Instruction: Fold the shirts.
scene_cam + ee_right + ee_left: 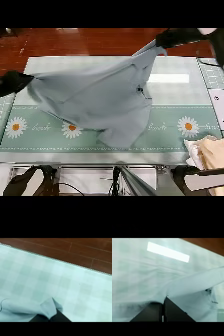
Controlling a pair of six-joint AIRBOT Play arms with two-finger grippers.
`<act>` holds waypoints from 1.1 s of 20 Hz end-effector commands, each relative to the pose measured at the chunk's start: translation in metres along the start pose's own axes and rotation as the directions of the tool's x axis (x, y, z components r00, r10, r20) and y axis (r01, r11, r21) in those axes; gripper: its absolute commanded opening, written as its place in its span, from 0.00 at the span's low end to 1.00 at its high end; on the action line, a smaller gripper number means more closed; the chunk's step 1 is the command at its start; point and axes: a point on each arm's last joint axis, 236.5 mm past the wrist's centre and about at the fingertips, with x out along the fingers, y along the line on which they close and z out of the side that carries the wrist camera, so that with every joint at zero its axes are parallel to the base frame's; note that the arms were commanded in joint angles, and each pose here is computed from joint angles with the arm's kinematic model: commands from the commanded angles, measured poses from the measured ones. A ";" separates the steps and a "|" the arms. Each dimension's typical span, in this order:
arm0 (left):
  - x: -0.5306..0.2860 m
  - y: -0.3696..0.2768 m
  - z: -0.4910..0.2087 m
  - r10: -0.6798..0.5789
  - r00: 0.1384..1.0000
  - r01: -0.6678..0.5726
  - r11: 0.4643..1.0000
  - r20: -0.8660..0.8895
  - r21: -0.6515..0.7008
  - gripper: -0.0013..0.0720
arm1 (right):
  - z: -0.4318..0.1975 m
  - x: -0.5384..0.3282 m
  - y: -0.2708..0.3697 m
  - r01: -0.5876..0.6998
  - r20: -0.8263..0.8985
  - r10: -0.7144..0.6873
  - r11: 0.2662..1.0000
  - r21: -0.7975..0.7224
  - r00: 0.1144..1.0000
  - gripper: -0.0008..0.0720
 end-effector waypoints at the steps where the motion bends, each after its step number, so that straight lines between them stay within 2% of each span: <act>1: 0.059 0.051 -0.008 0.021 0.999 -0.023 0.999 -0.040 -0.037 0.05 | -0.006 0.049 -0.002 0.000 0.017 -0.001 1.000 0.025 1.000 0.04; 7: 0.140 0.071 -0.038 -0.029 0.994 0.020 0.996 -0.103 -0.083 0.05 | -0.001 0.063 -0.007 0.011 0.058 -0.013 0.999 0.030 0.998 0.04; 14: 0.177 0.073 -0.022 0.003 1.000 -0.003 1.000 -0.003 -0.031 0.06 | -0.002 0.063 -0.011 0.028 0.054 -0.029 0.999 0.015 0.998 0.04; 15: 0.179 0.072 -0.027 -0.006 1.000 0.006 0.999 -0.019 -0.035 0.09 | -0.004 0.063 -0.010 0.023 0.046 -0.024 1.000 0.019 0.999 0.13; 17: 0.178 0.072 -0.028 -0.022 0.999 0.020 0.999 -0.028 -0.042 0.67 | -0.011 0.060 -0.007 0.014 0.011 -0.014 1.000 0.019 1.000 0.42; 18: 0.170 0.071 -0.018 -0.040 0.999 0.040 0.998 -0.017 -0.043 0.77 | -0.013 0.053 -0.009 0.024 -0.009 -0.024 1.000 0.004 1.000 0.53; 20: 0.137 0.085 0.015 -0.055 0.998 0.055 0.998 0.002 0.019 0.76 | -0.023 0.021 -0.032 0.116 -0.081 -0.122 0.991 -0.071 0.989 0.60; 22: 0.088 0.131 0.041 0.031 0.999 -0.029 0.998 -0.019 0.060 0.76 | -0.045 -0.024 -0.073 0.257 -0.194 -0.274 0.960 -0.109 0.942 0.63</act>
